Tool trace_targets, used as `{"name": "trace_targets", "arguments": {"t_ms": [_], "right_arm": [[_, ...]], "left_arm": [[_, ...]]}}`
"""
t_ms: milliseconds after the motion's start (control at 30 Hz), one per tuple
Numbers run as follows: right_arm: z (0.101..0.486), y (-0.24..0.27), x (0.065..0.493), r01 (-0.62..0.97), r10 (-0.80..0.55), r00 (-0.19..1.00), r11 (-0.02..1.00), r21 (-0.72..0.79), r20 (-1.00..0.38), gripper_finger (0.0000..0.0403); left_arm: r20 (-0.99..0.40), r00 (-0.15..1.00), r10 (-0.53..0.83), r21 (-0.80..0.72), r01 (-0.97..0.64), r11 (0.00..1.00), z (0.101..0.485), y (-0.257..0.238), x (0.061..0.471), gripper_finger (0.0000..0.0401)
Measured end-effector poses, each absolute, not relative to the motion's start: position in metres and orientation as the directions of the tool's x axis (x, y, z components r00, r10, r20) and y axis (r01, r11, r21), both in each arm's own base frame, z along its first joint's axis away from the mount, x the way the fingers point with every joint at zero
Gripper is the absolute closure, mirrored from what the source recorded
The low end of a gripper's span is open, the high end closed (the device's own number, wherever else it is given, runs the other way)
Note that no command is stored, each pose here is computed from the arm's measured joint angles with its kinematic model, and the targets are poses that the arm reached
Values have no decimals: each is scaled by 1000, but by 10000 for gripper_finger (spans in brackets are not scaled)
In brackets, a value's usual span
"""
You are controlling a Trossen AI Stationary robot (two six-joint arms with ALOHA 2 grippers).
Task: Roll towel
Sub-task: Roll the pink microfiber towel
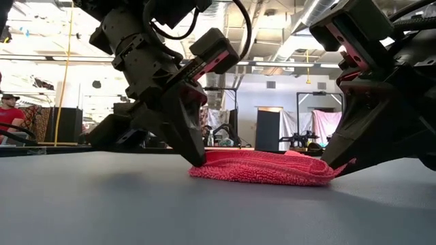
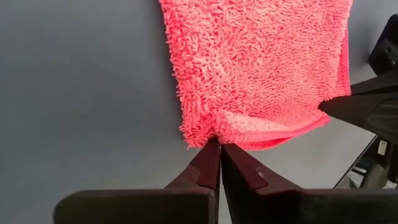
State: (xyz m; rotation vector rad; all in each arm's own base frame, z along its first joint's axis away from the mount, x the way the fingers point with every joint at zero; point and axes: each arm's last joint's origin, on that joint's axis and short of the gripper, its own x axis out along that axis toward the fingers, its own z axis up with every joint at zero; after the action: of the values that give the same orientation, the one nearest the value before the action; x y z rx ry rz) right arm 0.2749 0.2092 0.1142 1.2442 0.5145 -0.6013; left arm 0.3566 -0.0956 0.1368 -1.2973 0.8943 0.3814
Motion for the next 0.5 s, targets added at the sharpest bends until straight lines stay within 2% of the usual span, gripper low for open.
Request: {"name": "trace_targets", "arguments": {"t_ms": [333, 500], "right_arm": [[115, 211, 272, 672, -150, 741, 173, 720, -655, 370], [115, 212, 272, 665, -157, 746, 172, 727, -647, 331]], "left_arm": [[-752, 625, -210, -659, -698, 280, 137, -95, 356, 401], [-752, 626, -206, -658, -692, 297, 137, -95, 357, 401]]}}
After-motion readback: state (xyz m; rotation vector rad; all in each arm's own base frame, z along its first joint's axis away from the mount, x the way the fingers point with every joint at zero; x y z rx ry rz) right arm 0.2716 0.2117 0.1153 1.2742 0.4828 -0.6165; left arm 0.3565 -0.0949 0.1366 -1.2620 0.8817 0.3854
